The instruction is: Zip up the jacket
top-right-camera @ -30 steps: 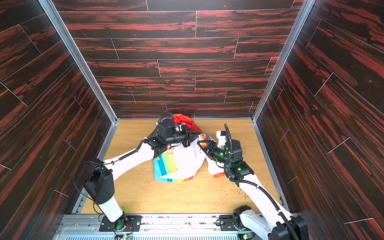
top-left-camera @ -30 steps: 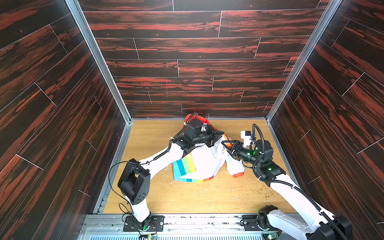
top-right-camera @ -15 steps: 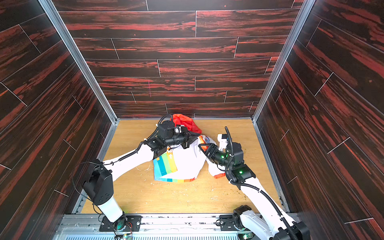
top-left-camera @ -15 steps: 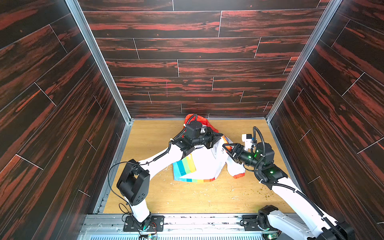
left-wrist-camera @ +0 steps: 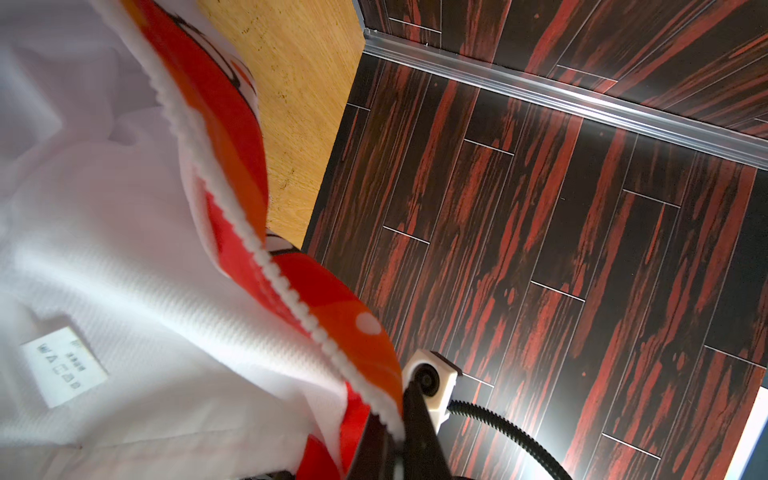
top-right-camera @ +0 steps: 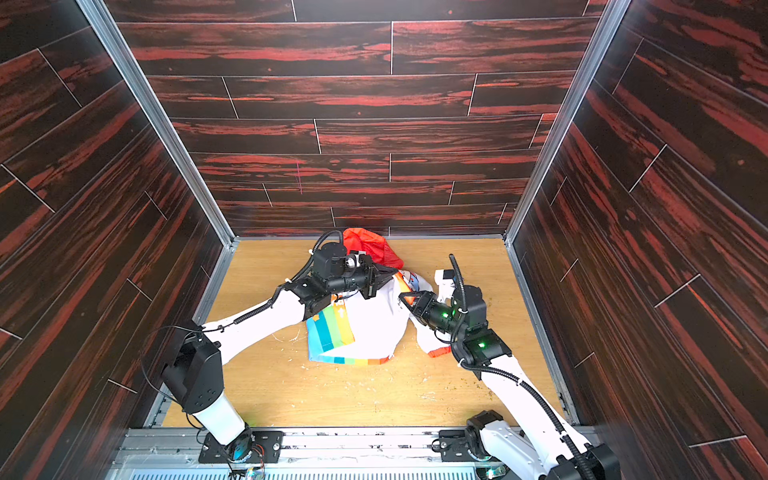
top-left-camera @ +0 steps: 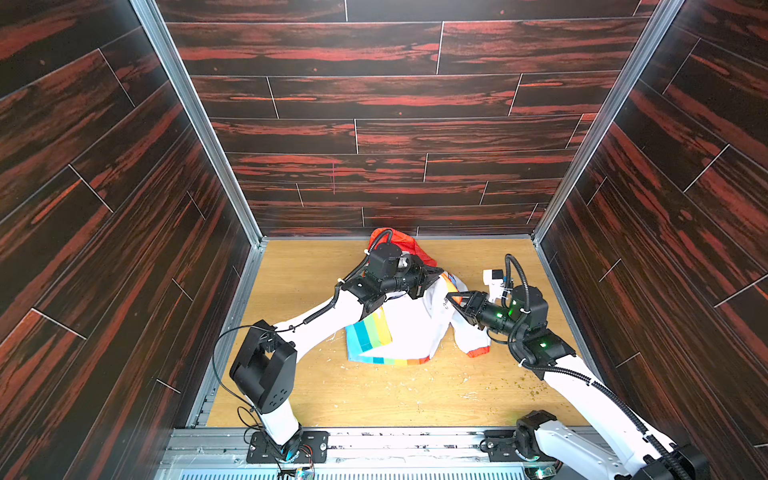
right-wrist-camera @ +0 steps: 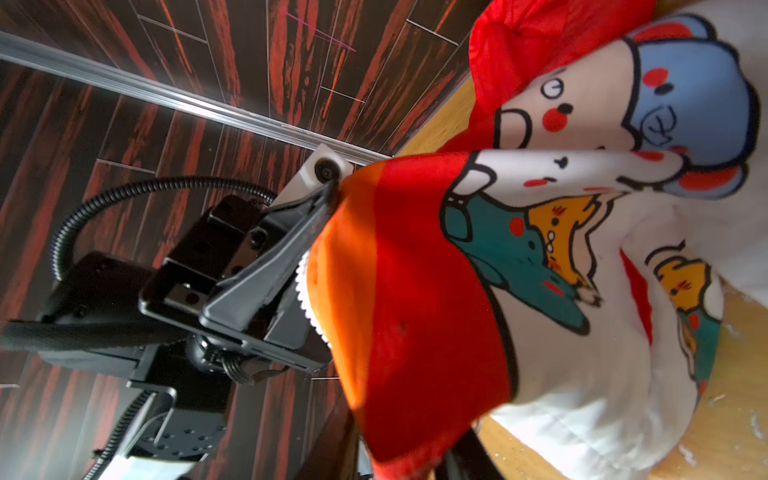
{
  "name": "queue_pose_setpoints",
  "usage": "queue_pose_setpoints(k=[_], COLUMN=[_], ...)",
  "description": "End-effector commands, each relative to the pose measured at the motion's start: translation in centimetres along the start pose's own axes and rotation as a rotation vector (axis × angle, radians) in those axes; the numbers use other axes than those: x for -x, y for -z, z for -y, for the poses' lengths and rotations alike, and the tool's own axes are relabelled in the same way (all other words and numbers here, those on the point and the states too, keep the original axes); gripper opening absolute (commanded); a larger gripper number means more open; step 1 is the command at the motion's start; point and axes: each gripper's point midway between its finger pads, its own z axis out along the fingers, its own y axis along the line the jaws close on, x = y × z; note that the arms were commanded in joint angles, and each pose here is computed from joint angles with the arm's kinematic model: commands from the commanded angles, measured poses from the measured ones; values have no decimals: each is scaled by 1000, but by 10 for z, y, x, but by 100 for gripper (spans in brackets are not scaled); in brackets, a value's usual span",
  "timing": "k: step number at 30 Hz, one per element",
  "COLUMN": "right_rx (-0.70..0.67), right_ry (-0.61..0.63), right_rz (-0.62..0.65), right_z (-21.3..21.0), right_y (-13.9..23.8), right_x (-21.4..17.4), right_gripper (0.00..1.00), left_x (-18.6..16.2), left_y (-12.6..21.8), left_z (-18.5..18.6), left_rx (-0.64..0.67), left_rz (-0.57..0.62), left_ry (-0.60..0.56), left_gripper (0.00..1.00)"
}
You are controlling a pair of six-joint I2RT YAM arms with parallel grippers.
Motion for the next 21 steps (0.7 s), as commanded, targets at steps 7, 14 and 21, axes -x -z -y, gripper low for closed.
queue_pose_setpoints(k=[7,14,21], right_rx=[-5,9,11], right_ry=[-19,-18,-17], right_rz=[-8,-25,-43], right_z=[5,2,3], right_y=[2,-2,-5], right_x=[-3,-3,-5], right_gripper=[16,11,2], left_x=[-5,-5,-2], left_y=[19,20,21], left_z=[25,24,24], left_rx=[-62,-63,-62], left_rz=[3,0,5], left_ry=[-35,-36,-41], left_gripper=[0,0,0])
